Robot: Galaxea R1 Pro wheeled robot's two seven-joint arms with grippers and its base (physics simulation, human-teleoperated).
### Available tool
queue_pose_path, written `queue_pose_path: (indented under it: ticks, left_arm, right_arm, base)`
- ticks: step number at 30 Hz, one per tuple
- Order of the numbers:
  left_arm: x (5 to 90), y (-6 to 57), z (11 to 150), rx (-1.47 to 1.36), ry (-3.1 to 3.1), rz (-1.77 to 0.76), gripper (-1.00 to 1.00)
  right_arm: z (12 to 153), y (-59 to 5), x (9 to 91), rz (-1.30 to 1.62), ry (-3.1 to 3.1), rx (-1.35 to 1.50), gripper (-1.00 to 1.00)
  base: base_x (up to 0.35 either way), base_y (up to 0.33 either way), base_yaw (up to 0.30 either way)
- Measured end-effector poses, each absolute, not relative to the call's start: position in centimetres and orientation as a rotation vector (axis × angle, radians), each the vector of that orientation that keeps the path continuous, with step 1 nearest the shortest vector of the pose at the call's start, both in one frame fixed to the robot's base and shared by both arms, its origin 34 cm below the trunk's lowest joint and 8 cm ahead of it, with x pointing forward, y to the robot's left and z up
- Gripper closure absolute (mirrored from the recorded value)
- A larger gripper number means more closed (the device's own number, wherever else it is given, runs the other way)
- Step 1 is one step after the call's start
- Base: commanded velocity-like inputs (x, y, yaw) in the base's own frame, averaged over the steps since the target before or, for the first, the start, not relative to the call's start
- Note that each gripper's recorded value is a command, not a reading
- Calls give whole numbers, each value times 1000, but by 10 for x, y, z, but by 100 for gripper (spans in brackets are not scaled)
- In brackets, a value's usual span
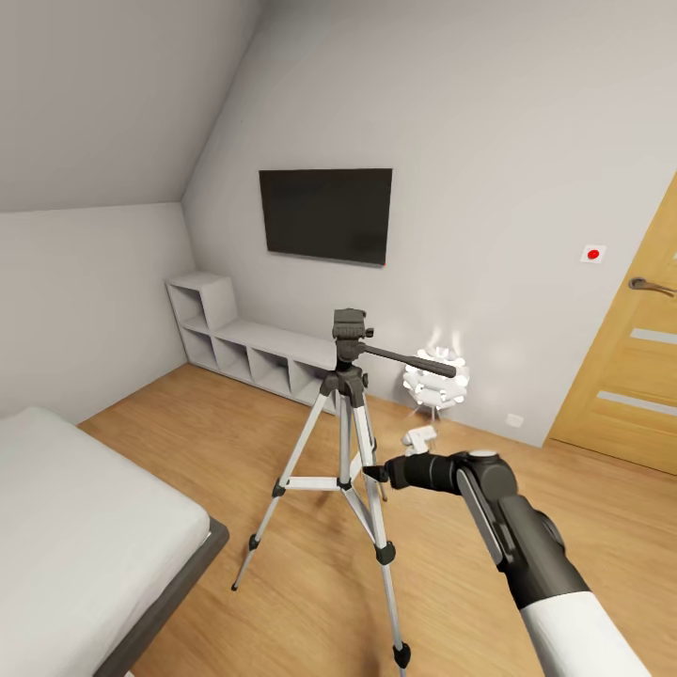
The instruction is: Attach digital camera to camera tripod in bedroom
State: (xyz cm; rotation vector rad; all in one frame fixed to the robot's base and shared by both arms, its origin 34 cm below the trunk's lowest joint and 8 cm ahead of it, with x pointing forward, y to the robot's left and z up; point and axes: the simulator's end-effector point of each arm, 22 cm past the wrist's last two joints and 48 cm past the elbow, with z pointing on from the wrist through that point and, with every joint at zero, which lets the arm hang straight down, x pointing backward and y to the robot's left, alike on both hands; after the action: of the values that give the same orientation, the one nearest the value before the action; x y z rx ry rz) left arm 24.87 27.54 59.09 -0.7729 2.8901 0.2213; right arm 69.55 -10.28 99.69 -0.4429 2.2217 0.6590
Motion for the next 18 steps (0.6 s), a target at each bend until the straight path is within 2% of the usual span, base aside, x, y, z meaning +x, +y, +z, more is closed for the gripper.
queue_pose_path:
  ticks: [18]
  left_arm:
    - [249, 275, 591, -773, 2890, 221, 100]
  right_arm:
    - [969, -87, 694, 654, 2224, -476, -100]
  base:
    - [0, 0, 0]
